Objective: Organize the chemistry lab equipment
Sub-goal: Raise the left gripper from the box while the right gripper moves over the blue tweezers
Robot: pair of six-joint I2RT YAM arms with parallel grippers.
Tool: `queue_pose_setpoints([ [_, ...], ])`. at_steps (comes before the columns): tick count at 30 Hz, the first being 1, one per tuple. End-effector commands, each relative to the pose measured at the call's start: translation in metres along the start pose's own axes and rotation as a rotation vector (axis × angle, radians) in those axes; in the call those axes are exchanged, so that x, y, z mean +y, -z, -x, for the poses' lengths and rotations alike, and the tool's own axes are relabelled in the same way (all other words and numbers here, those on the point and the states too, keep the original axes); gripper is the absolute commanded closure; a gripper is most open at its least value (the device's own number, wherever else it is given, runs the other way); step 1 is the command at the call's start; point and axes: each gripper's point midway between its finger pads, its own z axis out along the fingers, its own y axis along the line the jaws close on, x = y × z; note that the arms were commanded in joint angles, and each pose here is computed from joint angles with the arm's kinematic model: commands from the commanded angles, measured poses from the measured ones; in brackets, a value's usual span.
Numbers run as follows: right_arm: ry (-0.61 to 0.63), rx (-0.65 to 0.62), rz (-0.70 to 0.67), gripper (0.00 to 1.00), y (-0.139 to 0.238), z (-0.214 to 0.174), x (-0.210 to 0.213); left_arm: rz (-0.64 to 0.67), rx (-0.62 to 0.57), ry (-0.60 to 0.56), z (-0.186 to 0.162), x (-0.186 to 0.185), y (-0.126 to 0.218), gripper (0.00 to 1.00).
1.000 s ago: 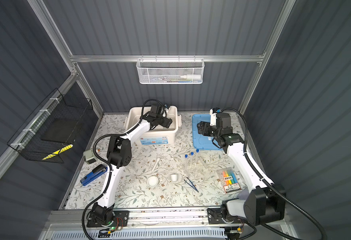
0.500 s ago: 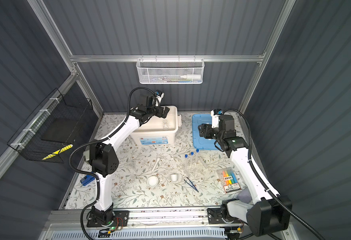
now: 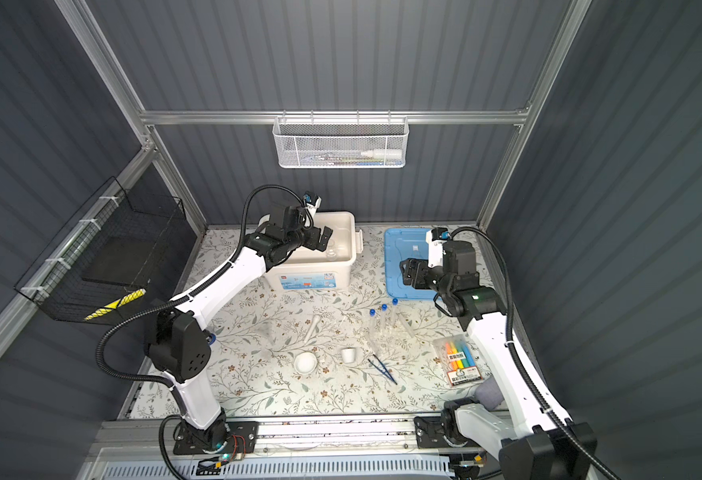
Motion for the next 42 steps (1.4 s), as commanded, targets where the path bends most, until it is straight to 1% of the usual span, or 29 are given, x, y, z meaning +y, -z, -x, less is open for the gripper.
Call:
queue_pose_setpoints([
  [1,-0.016,0.012,-0.02,0.17,0.014,-0.013,-0.001,0.038,-0.021,0.044,0.003,0.005,0.016,0.0],
  [6,-0.017,0.04,-0.045,0.19,0.034,-0.038,0.002,0.044,-0.031,0.056,0.0,0.007,0.027,0.0],
  [9,-0.038,0.048,-0.055,0.21,0.047,-0.058,0.005,0.036,-0.023,0.056,-0.003,0.005,0.032,0.0],
  [12,-0.037,0.08,-0.096,0.22,0.059,-0.081,0.005,0.033,-0.02,0.06,-0.008,0.005,0.038,0.0],
  [16,-0.077,0.11,-0.104,0.25,0.069,-0.106,0.007,0.033,-0.017,0.068,-0.015,0.005,0.046,0.0],
  [20,-0.096,0.165,-0.118,0.27,0.071,-0.13,0.009,0.03,-0.015,0.078,-0.021,0.005,0.052,0.0],
  [23,-0.091,0.21,-0.128,0.28,0.072,-0.147,0.012,0.03,-0.024,0.082,-0.019,0.005,0.056,0.0],
  [24,-0.095,0.226,-0.128,0.28,0.072,-0.153,0.012,0.03,0.004,0.082,-0.032,0.004,0.053,0.0],
  [28,-0.104,0.284,-0.134,0.29,0.071,-0.182,0.014,0.035,-0.005,0.092,-0.033,0.005,0.057,0.0],
  [36,-0.053,0.378,-0.128,0.29,0.056,-0.234,0.022,0.04,0.007,0.093,-0.04,0.006,0.058,0.0],
  [42,-0.027,0.408,-0.114,0.28,0.044,-0.263,0.026,0.045,0.012,0.082,-0.043,0.007,0.06,0.0],
])
